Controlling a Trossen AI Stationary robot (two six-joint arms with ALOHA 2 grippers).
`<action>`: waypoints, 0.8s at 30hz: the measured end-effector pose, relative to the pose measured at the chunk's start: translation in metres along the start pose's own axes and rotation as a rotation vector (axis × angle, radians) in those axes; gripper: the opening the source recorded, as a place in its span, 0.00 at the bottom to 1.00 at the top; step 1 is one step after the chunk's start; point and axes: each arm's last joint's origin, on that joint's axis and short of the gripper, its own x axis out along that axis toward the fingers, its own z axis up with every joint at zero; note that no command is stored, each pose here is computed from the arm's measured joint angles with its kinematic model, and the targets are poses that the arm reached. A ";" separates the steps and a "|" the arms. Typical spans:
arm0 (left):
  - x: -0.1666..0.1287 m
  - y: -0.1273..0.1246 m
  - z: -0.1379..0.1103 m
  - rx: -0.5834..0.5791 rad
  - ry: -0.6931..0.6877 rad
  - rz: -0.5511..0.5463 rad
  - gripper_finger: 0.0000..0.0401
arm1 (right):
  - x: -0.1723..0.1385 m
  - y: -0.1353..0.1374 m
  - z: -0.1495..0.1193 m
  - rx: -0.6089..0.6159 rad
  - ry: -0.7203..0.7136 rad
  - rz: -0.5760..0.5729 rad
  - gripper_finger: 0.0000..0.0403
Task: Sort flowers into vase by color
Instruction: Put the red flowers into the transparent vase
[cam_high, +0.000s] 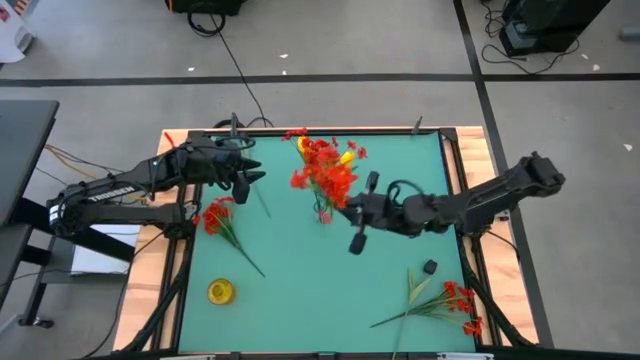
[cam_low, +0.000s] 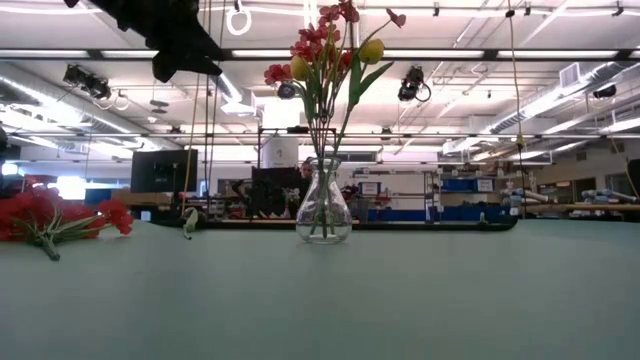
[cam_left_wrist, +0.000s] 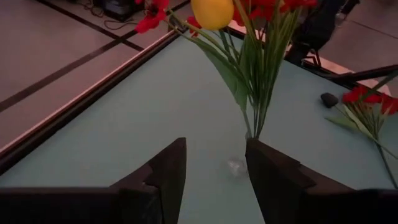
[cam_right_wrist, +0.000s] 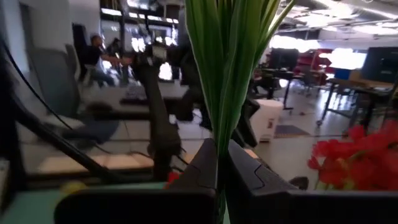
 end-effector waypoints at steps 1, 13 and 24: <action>0.000 0.000 0.000 0.004 0.004 0.001 0.43 | 0.005 0.002 -0.006 -0.021 0.007 -0.009 0.03; 0.000 0.000 -0.002 -0.049 0.021 -0.002 0.43 | 0.054 -0.010 -0.067 -0.090 0.062 -0.180 0.03; -0.001 0.002 -0.010 -0.043 0.101 0.018 0.43 | 0.065 -0.020 -0.088 -0.080 0.125 -0.178 0.03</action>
